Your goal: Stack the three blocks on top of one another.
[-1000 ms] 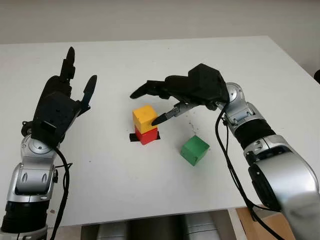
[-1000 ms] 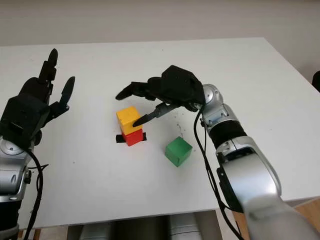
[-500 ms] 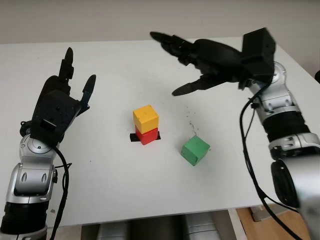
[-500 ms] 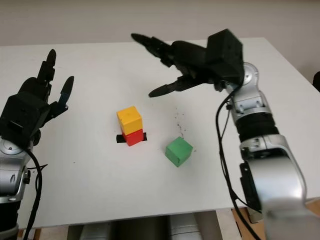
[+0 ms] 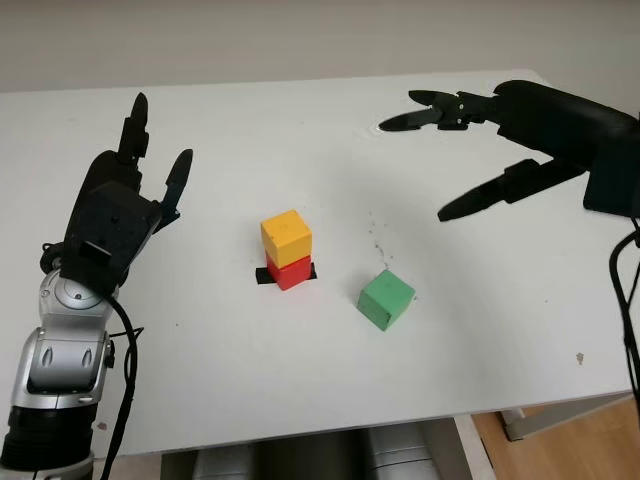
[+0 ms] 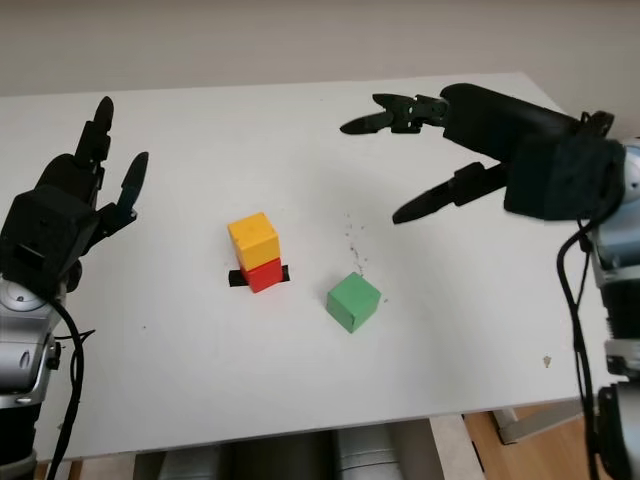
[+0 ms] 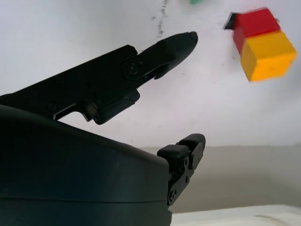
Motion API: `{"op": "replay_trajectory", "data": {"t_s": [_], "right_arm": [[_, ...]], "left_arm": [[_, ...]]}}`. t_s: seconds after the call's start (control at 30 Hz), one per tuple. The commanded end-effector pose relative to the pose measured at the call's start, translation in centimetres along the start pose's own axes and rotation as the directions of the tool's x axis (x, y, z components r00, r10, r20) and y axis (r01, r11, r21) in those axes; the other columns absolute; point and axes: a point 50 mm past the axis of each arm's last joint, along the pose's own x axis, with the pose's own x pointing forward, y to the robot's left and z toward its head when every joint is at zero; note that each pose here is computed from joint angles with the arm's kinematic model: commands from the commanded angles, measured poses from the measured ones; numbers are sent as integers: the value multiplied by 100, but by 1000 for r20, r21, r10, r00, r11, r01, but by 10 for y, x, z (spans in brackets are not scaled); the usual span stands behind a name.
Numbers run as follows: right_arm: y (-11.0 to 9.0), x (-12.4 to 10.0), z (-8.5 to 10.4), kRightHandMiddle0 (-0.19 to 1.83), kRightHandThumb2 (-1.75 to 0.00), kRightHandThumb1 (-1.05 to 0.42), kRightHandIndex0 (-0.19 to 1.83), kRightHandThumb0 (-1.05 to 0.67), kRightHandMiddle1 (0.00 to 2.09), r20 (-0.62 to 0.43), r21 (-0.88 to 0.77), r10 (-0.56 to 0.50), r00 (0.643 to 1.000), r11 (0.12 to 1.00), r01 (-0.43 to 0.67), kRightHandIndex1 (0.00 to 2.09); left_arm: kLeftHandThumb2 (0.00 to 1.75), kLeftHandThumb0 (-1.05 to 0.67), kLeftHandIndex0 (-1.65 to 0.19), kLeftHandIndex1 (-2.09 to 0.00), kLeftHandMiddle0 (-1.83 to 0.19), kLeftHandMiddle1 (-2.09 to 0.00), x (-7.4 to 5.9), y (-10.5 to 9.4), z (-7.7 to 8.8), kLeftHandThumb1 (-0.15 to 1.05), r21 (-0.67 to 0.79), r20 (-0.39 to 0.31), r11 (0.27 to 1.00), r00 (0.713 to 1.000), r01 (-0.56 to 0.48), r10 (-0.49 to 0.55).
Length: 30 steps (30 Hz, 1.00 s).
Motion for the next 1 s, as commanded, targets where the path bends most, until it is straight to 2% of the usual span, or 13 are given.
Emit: {"op": "replay_trajectory", "data": {"t_s": [0.0,0.27,0.47,0.7,0.97], "right_arm": [[-2,-8,5,47,-6,-85,11,-59,13,-8,-94,25,1000,995,-26,6],[17,-12,20,47,-5,-84,7,-58,9,44,-218,140,989,968,-128,4],[44,-3,24,48,-6,-85,10,-63,8,137,-232,141,980,967,-106,6],[67,9,22,48,-6,-87,9,-64,7,151,-240,156,976,964,-117,5],[82,21,22,49,-6,-88,7,-72,7,143,-269,219,965,947,-175,5]], "left_arm": [[66,-79,13,-5,15,-6,2,3,3,105,14,16,1000,1000,-8,8],[67,-80,13,-5,15,-5,3,3,4,105,22,20,1000,1000,-7,7],[66,-81,12,-6,14,-6,4,2,5,105,20,21,1000,1000,-11,10],[67,-80,12,-5,15,-5,3,3,5,105,24,18,1000,1000,-7,7],[68,-81,12,-5,14,-5,2,3,5,105,25,15,1000,1000,-7,7]]}}
